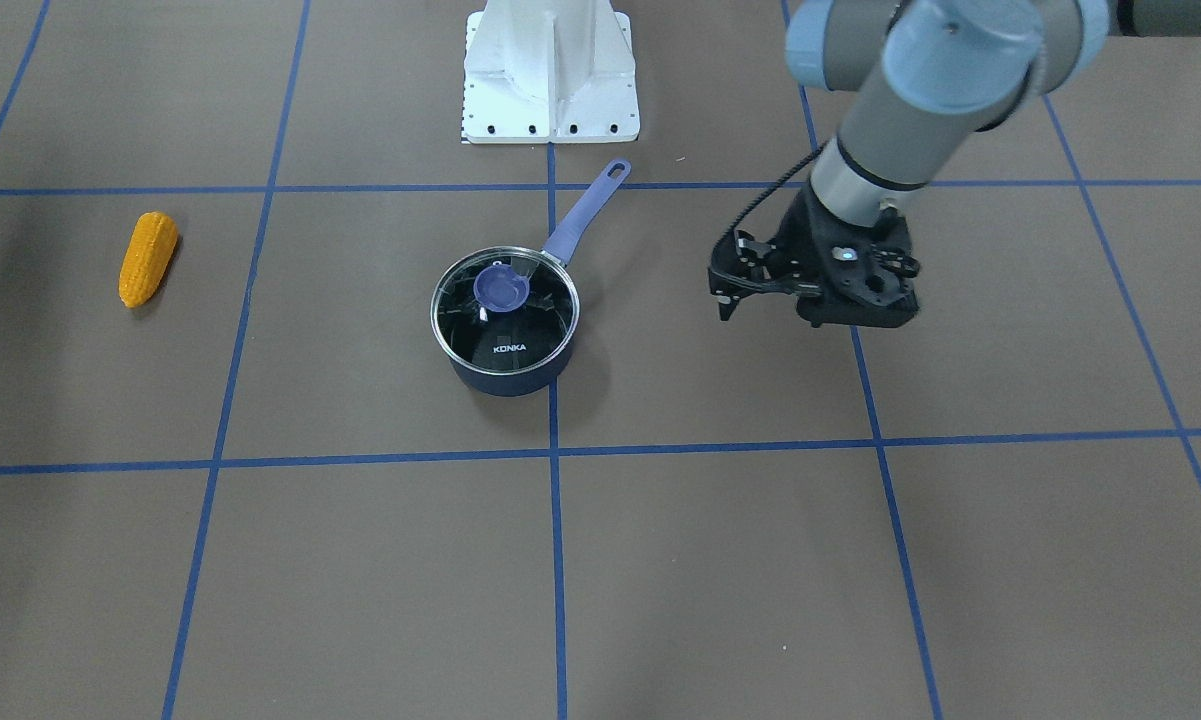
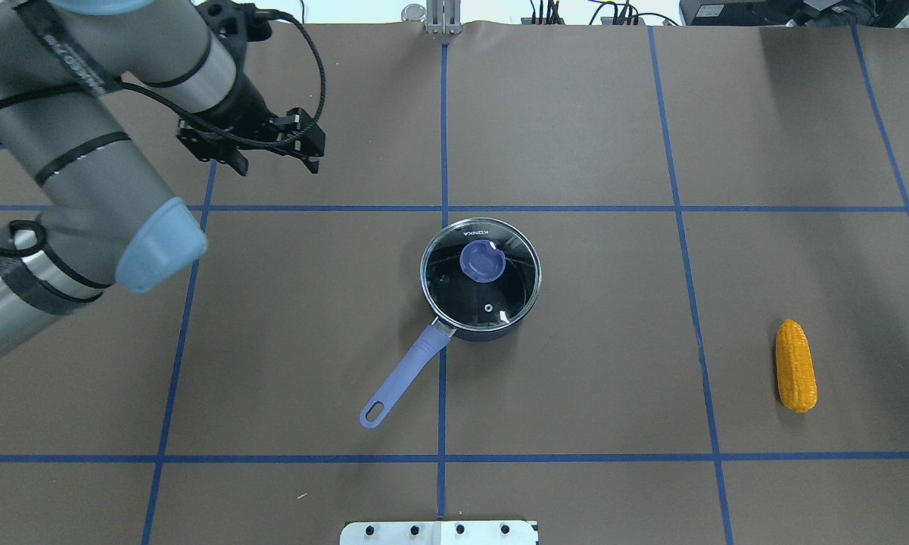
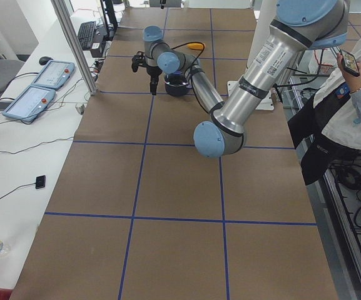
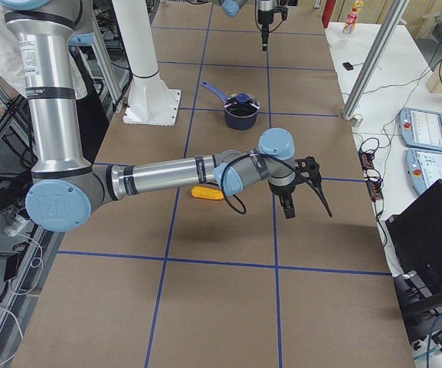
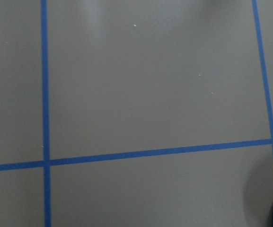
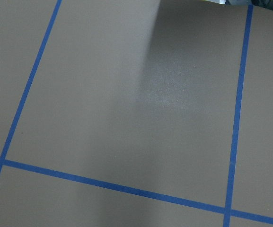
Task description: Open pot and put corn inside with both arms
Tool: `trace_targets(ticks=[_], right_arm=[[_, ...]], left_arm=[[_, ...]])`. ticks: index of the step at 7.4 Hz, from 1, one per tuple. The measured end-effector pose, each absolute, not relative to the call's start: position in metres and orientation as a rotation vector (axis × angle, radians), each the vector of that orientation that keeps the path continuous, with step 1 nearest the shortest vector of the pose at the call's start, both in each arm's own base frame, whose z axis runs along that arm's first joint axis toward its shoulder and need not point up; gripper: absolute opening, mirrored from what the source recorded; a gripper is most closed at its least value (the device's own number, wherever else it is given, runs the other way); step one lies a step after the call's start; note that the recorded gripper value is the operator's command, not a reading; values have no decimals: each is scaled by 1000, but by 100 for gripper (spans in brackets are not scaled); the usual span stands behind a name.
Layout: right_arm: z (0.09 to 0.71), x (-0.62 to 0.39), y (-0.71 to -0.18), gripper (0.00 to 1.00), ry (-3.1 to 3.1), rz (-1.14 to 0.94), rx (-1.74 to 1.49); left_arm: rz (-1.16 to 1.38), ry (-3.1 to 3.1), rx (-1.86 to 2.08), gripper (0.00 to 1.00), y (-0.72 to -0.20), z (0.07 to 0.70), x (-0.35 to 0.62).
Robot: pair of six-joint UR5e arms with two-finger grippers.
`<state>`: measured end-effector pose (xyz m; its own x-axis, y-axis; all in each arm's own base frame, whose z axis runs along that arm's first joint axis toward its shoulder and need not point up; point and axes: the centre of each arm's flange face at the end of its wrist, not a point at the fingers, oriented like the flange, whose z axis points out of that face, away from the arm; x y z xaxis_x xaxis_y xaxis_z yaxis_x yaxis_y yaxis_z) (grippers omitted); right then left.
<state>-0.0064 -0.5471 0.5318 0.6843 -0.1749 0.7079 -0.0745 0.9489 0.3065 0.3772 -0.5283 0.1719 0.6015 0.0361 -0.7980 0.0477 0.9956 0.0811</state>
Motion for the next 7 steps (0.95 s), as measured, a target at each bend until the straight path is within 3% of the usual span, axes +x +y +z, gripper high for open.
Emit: trace_targets(ticks=[4, 7], right_arm=[[538, -6, -545, 100, -826, -14, 298], [539, -6, -545, 100, -825, -8, 293]], left_arm=[[-33, 832, 63, 99, -498, 51, 520], [-16, 823, 60, 99, -476, 35, 592]])
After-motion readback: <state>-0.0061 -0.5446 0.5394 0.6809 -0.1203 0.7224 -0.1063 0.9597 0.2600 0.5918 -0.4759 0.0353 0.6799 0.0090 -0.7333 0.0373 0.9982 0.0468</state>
